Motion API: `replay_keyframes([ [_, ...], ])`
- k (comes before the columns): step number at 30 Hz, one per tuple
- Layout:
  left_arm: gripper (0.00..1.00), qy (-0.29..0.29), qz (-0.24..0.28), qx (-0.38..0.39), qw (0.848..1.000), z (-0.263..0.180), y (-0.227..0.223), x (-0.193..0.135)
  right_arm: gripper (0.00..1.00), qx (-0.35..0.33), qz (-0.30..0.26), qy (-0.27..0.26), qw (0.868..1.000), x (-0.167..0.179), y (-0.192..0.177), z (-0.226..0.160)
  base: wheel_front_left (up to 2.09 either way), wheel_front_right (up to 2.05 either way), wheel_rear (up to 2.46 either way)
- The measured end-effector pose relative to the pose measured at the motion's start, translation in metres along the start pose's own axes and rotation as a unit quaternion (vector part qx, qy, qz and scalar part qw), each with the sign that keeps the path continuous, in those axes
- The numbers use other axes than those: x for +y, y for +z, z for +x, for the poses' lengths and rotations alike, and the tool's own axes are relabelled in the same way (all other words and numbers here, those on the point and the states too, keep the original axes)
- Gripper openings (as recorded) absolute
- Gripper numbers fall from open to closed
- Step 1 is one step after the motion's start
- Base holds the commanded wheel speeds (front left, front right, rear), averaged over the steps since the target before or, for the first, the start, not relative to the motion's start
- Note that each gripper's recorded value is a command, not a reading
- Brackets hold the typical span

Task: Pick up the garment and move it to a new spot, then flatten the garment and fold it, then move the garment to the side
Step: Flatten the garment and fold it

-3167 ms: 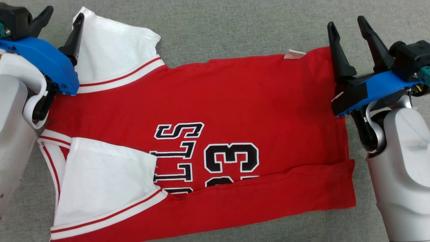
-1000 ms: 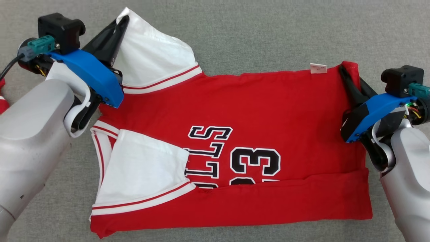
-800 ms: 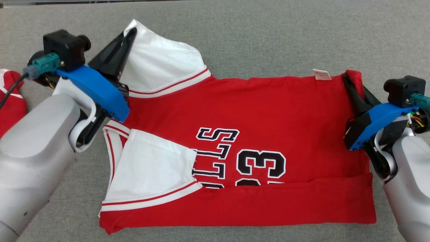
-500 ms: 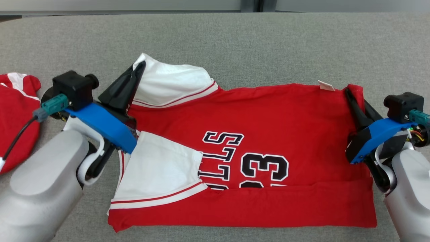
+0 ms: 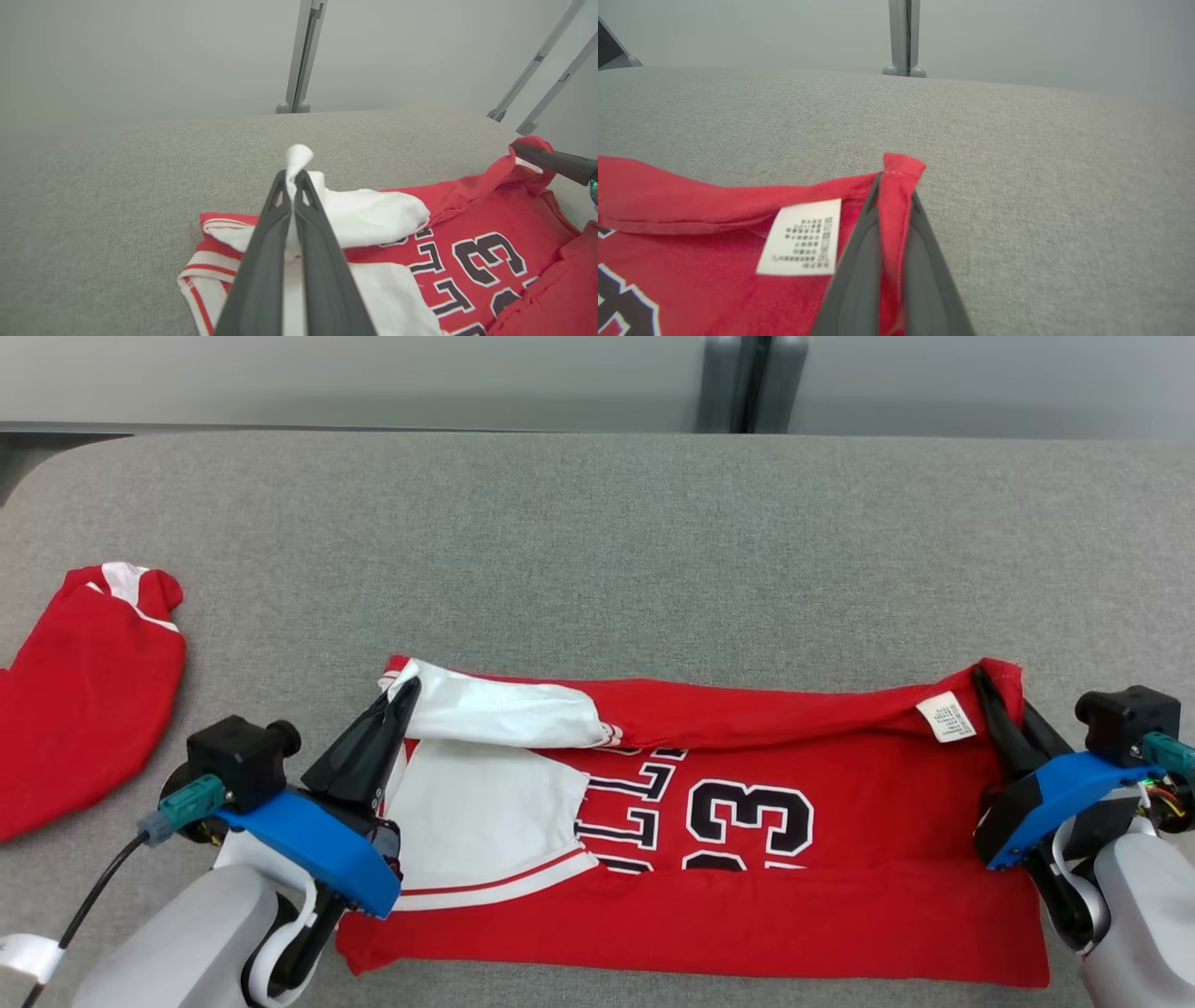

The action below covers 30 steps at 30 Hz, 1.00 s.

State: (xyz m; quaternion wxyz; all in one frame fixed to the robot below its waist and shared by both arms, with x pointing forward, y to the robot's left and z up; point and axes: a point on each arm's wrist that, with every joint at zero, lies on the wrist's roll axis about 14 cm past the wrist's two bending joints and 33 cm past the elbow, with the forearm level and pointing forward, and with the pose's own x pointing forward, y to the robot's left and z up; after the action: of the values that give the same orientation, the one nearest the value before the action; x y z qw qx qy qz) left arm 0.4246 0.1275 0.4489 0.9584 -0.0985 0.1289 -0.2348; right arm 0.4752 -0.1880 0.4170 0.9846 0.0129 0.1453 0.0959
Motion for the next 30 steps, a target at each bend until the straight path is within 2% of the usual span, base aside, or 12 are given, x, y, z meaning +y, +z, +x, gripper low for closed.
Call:
replay_keyframes([
  [6,0.00,0.019,-0.017,0.007,1.000,-0.020,-0.013,0.000,0.00,-0.005,0.007,-0.002,1.000,0.001,-0.006,-0.014,0.00,0.00,0.00],
  [7,0.00,0.021,-0.020,0.008,1.000,-0.022,-0.015,0.000,0.18,-0.007,0.011,-0.002,1.000,0.001,-0.006,-0.016,0.00,0.00,0.00],
  [8,0.00,0.022,-0.022,0.008,0.999,-0.024,-0.016,-0.002,0.62,-0.011,0.015,-0.003,1.000,0.002,-0.006,-0.018,0.00,0.00,0.00],
  [9,0.00,0.023,-0.023,0.008,0.999,-0.025,-0.017,-0.002,1.00,-0.013,0.018,-0.003,1.000,0.003,-0.006,-0.019,0.00,0.00,0.00],
  [10,0.19,0.026,-0.024,0.008,0.999,-0.027,-0.018,-0.001,1.00,-0.017,0.020,-0.004,1.000,0.003,-0.005,-0.021,0.00,0.00,0.00],
  [11,0.75,0.032,-0.025,0.007,0.999,-0.028,-0.018,0.001,1.00,-0.022,0.022,-0.006,0.999,0.002,-0.004,-0.023,0.00,0.00,0.00],
  [12,1.00,0.035,-0.024,0.005,0.999,-0.029,-0.018,0.002,1.00,-0.027,0.024,-0.007,0.999,0.002,-0.003,-0.025,0.00,0.00,0.00],
  [21,1.00,0.068,-0.022,-0.040,0.997,-0.034,-0.001,0.009,1.00,-0.075,0.044,-0.021,0.996,-0.002,0.011,-0.044,0.00,0.00,0.00],
  [30,1.00,0.137,0.033,-0.123,0.982,-0.050,0.038,0.021,1.00,-0.128,0.046,-0.038,0.990,-0.010,0.040,-0.058,0.00,0.00,0.00],
])
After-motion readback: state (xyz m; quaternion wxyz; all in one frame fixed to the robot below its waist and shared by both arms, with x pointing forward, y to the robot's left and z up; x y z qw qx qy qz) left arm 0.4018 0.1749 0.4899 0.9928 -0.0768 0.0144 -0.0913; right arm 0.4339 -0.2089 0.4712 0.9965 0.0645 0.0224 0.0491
